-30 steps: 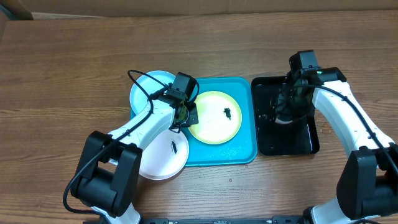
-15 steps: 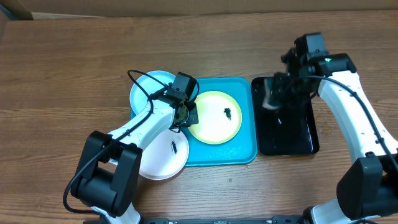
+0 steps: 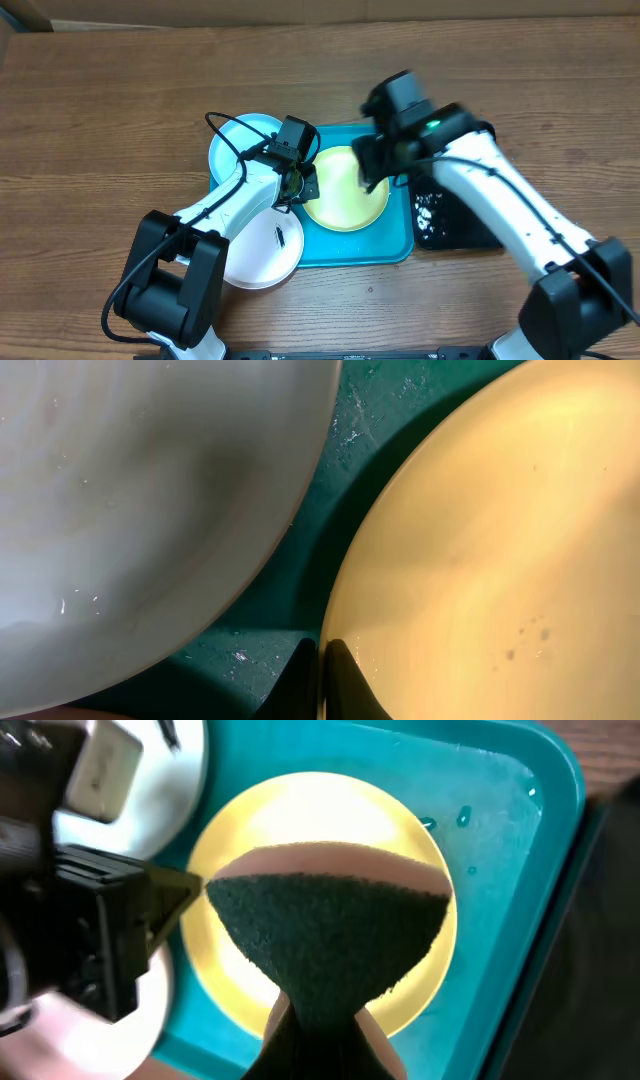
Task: Clean dirty plates on tray and stack at the side
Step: 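Scrub the yellow plate with the sponge while left gripper holds it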
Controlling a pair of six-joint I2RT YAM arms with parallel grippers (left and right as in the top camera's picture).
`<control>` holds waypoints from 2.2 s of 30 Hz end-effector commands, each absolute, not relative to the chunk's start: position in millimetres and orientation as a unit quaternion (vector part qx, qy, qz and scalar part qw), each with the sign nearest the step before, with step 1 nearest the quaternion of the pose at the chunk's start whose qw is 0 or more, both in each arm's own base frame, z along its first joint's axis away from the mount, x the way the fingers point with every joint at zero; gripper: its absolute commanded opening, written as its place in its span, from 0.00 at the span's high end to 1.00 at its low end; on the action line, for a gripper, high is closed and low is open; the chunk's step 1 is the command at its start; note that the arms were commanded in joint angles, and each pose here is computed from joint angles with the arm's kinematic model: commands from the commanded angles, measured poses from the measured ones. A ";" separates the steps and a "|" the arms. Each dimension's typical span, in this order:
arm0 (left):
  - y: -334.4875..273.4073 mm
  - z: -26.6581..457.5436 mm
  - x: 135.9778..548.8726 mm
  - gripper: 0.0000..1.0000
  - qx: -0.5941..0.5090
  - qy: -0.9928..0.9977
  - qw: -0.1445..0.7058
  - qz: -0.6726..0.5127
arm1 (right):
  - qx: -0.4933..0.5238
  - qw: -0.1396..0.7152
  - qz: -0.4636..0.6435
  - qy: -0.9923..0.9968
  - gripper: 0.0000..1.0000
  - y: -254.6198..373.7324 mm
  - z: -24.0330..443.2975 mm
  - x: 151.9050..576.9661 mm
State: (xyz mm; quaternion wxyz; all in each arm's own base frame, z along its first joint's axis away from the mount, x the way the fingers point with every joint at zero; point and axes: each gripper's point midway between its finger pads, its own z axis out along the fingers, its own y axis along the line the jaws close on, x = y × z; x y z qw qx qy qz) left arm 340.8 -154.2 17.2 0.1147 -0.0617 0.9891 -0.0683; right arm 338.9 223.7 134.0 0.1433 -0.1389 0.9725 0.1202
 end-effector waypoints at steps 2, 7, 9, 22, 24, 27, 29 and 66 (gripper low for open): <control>-154.9 8.9 337.8 0.96 -0.058 0.991 0.103 -0.067 | -0.129 0.178 0.026 0.975 0.96 216.3 122.4 355.4; -154.6 8.7 337.3 0.96 -0.058 0.991 0.102 -0.066 | -0.138 0.164 0.013 0.977 0.96 223.5 99.7 357.0; -154.5 8.7 337.1 0.96 -0.058 0.991 0.102 -0.066 | -0.137 0.162 0.009 0.977 0.96 223.5 94.7 359.0; -154.2 8.5 336.5 0.96 -0.058 0.991 0.100 -0.065 | -0.131 0.125 -0.040 0.983 0.96 207.4 51.4 364.0; -154.2 8.5 336.5 0.96 -0.058 0.991 0.100 -0.065 | -0.126 0.119 -0.043 0.984 0.96 203.1 45.9 365.4; -154.1 8.5 336.4 0.96 -0.058 0.991 0.100 -0.065 | -0.119 0.115 -0.046 0.985 0.96 196.7 43.3 368.2; -154.2 8.5 336.3 0.96 -0.058 0.991 0.100 -0.065 | -0.113 0.115 -0.046 0.986 0.96 192.7 43.3 370.4; -152.9 8.1 335.1 0.96 -0.054 0.992 0.098 -0.061 | -0.087 0.087 0.007 0.992 0.96 191.8 14.9 362.1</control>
